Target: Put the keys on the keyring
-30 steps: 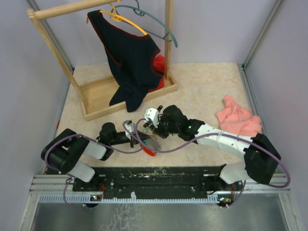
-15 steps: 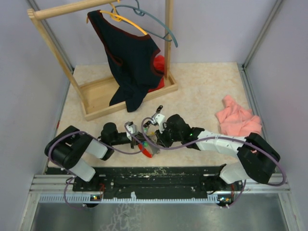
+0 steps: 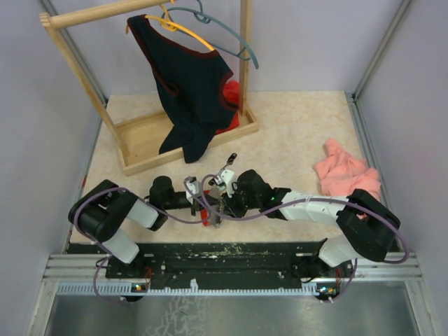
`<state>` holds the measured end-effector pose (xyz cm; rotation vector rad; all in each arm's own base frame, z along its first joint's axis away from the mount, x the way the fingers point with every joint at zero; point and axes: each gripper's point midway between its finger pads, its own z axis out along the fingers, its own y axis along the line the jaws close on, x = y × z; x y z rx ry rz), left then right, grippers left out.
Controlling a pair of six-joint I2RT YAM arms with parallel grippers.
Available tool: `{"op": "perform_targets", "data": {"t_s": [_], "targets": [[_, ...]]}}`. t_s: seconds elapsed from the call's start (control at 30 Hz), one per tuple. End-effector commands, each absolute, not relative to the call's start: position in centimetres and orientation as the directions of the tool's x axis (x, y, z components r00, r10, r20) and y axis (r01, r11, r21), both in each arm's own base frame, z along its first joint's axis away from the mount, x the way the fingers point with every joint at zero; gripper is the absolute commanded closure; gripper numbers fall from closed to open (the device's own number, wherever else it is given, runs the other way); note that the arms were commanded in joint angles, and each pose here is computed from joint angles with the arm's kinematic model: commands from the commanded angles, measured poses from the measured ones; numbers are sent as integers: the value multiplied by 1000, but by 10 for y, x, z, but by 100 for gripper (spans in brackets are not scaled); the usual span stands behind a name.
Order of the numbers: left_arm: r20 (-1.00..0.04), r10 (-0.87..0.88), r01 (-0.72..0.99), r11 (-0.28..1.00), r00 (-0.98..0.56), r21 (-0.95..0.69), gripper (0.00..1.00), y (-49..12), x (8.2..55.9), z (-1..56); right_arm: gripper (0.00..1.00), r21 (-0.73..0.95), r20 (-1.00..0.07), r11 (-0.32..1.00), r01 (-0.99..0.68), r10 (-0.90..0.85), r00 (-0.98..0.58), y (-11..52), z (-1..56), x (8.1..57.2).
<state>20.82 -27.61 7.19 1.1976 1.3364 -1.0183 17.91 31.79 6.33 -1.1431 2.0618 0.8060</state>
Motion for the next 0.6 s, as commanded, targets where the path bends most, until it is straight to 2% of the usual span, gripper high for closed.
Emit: {"op": "perform_targets", "data": {"t_s": [0.0,0.17,0.3,0.57], "targets": [[-991,123,992,111,49,62,99,-279,210,77,74,133,-791,484,-865,-474,-387,306,80,198],[-986,166,995,103,-23,-6,99,-282,214,67,70,93,-765,585,-806,-476,-434,278,88,226],[-977,203,994,101,-62,-42,99,-283,218,62,69,55,-694,680,-731,-500,-517,252,82,248],[-963,268,992,111,23,54,99,-281,222,60,69,-89,-661,730,-678,-552,-508,244,76,287]]}}
